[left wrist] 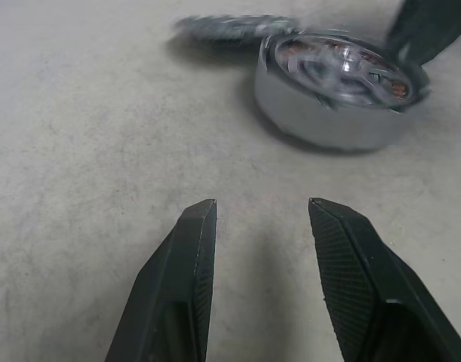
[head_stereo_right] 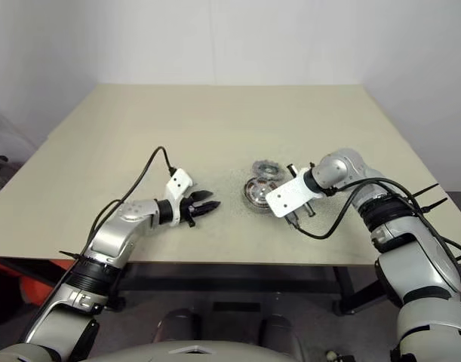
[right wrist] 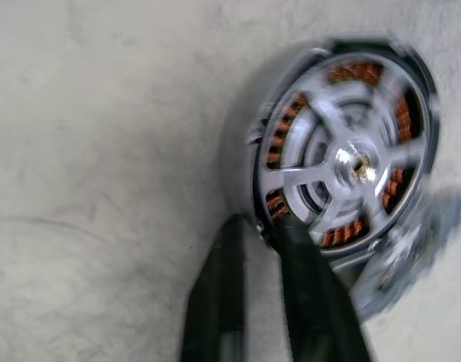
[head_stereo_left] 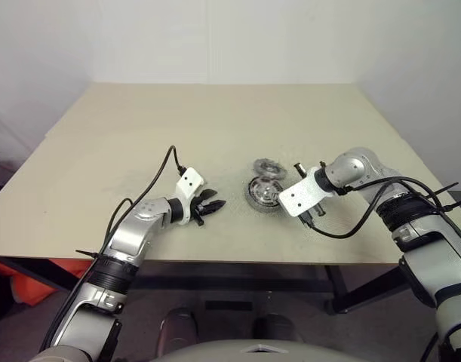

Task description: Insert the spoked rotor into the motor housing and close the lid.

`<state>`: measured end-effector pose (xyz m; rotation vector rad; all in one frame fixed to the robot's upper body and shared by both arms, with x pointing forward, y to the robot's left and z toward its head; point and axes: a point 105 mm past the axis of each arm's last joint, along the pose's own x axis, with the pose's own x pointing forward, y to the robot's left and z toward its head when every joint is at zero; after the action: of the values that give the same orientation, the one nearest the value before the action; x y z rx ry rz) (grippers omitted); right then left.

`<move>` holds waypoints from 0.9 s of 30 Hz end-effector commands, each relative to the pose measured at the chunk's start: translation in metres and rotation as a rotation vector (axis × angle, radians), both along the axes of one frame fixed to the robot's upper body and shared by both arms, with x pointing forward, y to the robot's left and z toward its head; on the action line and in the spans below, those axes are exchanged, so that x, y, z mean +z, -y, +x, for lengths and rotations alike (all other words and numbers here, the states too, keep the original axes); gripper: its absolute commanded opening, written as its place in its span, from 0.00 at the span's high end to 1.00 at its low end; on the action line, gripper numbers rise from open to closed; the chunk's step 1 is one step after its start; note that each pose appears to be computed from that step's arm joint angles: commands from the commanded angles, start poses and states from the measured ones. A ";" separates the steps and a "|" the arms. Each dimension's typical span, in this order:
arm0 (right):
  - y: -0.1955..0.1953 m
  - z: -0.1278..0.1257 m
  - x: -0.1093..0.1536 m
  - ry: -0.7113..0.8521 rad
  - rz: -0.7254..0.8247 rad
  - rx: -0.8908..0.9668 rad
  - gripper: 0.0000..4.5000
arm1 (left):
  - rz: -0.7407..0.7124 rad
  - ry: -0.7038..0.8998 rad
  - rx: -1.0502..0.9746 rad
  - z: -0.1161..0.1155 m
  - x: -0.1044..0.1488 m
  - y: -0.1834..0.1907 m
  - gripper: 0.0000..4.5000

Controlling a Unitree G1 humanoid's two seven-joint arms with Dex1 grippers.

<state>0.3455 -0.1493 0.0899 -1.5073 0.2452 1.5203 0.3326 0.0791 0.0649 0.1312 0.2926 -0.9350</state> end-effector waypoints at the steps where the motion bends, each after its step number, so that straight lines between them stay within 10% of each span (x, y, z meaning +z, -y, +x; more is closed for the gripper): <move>1: -0.006 0.006 0.005 0.038 0.042 -0.004 1.00 | -0.011 0.060 0.005 0.003 0.014 -0.001 0.55; 15: -0.050 0.017 0.051 -0.117 0.422 -0.260 1.00 | -0.029 0.054 0.062 0.003 0.011 -0.006 0.55; 27: -0.084 0.006 0.035 -0.338 0.521 -0.476 1.00 | -0.028 0.049 0.166 -0.002 0.006 -0.032 0.55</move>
<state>0.3500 -0.0790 0.1026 -0.7577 0.4313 1.3243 0.3286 0.1090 0.0542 0.0969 0.3051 -0.7812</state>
